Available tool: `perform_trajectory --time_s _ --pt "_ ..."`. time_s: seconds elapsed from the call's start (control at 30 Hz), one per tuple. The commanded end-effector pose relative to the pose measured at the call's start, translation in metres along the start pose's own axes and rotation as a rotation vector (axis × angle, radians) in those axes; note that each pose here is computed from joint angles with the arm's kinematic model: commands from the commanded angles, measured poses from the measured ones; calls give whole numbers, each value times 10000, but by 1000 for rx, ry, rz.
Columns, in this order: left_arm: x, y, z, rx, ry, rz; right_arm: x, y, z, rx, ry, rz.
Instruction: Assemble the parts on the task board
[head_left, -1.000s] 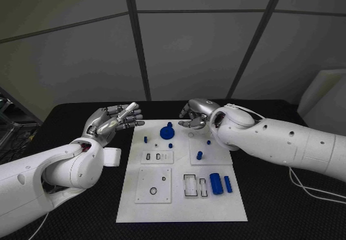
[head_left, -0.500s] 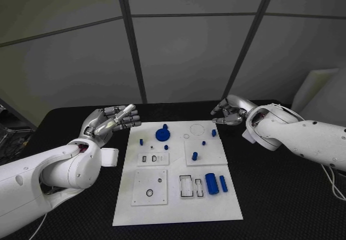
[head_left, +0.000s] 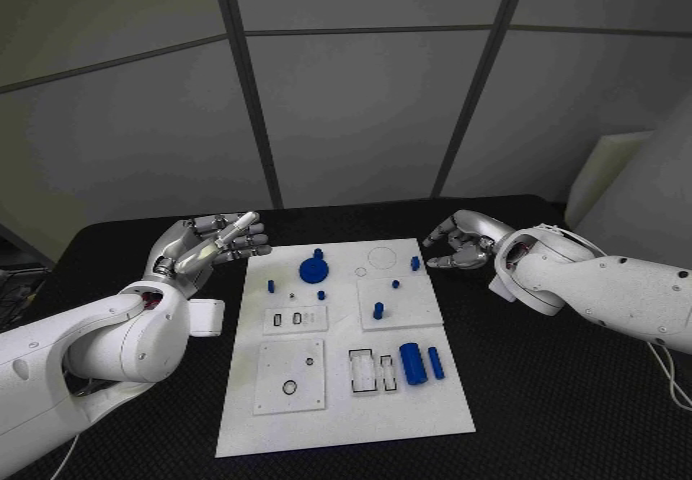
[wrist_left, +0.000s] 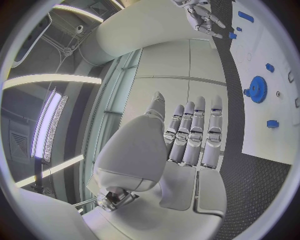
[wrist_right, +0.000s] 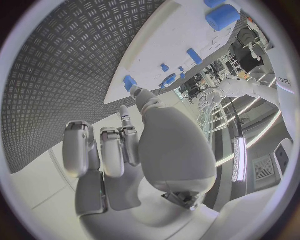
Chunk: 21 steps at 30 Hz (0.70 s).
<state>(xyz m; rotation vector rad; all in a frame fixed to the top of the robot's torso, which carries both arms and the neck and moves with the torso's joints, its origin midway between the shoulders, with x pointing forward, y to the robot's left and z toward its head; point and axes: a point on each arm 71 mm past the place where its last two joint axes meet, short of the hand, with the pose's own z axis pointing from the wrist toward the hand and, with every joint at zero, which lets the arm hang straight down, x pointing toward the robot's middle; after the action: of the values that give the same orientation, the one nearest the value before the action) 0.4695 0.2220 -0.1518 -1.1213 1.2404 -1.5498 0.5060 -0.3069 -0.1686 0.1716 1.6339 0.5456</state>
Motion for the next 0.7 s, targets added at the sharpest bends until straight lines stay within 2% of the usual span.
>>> perform_trajectory --time_s 0.03,0.2,0.7 --pt "23 -12 8 16 29 3 58 15 8 -36 10 -23" --pt "13 -7 8 16 26 5 150 3 10 -35 28 -20" --pt "-6 11 15 10 18 9 180 8 71 -36 -15 -6"
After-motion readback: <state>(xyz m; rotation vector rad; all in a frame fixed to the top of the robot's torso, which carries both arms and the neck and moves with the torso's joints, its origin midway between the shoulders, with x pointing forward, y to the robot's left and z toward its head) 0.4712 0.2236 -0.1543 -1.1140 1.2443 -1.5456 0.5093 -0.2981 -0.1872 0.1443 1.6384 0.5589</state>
